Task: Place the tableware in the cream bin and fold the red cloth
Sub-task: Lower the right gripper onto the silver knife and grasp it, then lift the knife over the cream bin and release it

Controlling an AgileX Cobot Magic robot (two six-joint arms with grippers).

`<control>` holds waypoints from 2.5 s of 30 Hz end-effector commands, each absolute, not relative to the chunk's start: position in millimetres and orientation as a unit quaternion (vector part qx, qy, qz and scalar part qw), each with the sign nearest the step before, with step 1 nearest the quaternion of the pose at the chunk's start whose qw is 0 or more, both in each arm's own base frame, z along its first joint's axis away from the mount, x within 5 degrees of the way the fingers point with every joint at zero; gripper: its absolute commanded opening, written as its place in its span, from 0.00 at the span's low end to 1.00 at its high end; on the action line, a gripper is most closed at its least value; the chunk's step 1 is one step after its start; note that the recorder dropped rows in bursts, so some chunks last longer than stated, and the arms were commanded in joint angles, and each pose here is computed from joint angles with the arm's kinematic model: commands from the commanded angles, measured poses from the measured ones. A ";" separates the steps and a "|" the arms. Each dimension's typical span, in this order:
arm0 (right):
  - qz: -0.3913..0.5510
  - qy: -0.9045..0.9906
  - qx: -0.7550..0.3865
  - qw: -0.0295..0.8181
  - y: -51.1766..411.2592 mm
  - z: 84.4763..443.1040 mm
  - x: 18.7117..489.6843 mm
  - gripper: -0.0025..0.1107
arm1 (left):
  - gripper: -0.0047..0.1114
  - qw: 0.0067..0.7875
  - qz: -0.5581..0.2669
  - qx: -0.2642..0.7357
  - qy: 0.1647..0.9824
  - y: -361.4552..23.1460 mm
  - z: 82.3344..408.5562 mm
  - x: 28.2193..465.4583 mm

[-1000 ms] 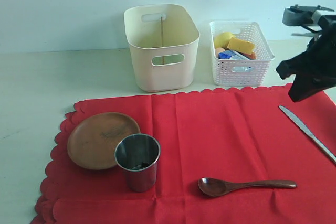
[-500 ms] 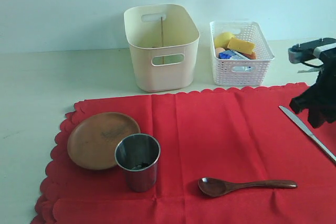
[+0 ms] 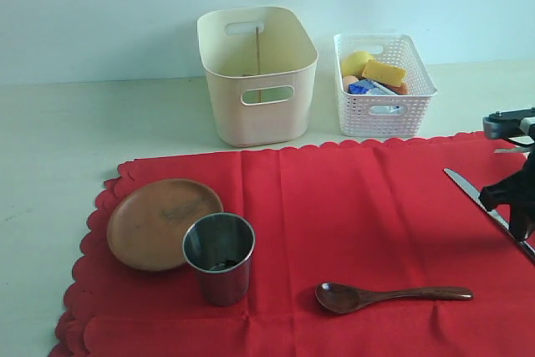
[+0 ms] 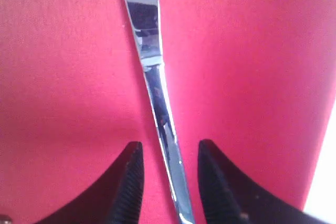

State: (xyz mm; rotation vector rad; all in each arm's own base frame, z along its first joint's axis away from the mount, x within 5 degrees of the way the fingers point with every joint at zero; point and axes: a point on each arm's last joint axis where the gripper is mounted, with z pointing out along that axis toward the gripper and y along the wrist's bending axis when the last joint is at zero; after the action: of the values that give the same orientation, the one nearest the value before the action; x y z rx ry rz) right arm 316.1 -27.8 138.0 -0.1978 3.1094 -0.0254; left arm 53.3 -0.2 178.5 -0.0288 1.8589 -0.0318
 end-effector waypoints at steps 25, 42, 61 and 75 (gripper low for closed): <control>0.030 0.996 -0.084 0.021 -23.9 118.4 321.3 0.33 | 0.04 0.608 -0.018 -0.011 0.794 -0.6 181.5 53.3; 0.017 0.995 -0.091 0.031 -26.2 115.6 323.9 0.27 | 0.04 0.608 -0.018 -0.011 0.794 -0.6 181.5 53.3; 0.031 0.992 -0.058 0.103 -21.5 169.7 319.0 0.02 | 0.04 0.608 -0.018 -0.011 0.794 -0.6 181.5 53.3; 0.130 0.935 -0.174 0.282 56.5 261.4 327.3 0.02 | 0.04 0.608 -0.018 -0.011 0.794 -0.6 181.5 53.3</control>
State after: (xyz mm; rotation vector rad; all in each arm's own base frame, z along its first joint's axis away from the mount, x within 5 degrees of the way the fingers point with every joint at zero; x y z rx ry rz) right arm 321.2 34.9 242.8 -0.3855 2.6064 0.3442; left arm 53.3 -0.2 178.5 -0.0288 1.8589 -0.0318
